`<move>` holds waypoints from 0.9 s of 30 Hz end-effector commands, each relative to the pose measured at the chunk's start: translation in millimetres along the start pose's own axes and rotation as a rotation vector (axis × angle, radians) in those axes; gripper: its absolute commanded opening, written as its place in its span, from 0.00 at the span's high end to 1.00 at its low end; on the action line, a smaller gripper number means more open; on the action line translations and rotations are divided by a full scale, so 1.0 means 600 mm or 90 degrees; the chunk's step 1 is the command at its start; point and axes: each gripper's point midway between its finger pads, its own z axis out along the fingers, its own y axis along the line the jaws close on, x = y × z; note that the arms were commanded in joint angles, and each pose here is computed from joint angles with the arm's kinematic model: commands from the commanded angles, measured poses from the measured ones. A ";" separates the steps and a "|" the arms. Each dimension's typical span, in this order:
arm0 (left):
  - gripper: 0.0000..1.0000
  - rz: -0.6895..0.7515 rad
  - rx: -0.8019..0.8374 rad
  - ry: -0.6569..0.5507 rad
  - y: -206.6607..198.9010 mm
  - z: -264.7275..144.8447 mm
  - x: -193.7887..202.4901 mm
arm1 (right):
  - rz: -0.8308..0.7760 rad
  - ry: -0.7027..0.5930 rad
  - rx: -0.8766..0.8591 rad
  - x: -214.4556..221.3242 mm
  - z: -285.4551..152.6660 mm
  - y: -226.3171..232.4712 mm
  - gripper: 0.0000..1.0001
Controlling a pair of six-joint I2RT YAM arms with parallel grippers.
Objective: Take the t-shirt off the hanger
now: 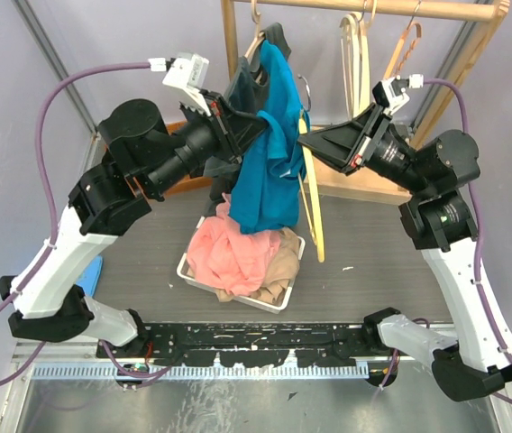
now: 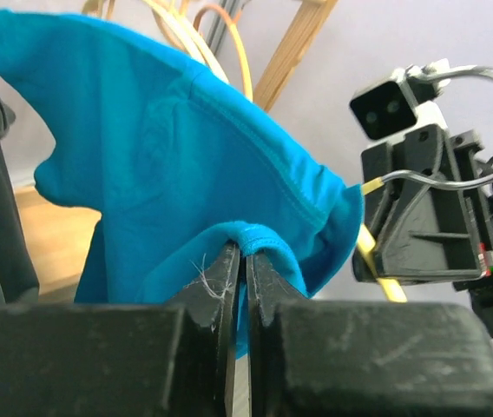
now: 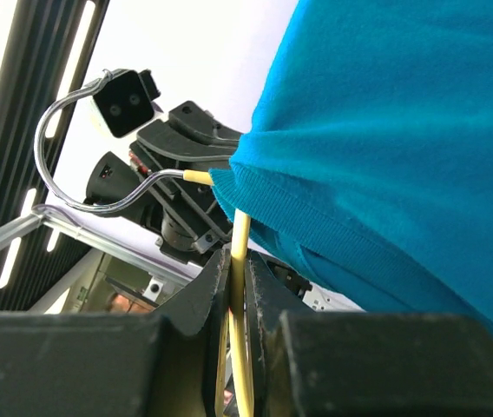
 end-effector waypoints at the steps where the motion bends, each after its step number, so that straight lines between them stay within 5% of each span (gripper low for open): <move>1: 0.86 -0.005 0.032 0.015 -0.009 -0.004 0.020 | -0.056 0.008 -0.045 0.016 -0.021 0.042 0.99; 10: 0.82 -0.023 0.090 0.062 -0.018 -0.021 0.081 | -0.033 0.023 -0.017 0.037 -0.036 0.020 0.99; 27: 0.44 -0.006 0.145 0.081 -0.036 -0.017 0.108 | -0.022 0.026 0.000 0.042 -0.039 0.003 0.99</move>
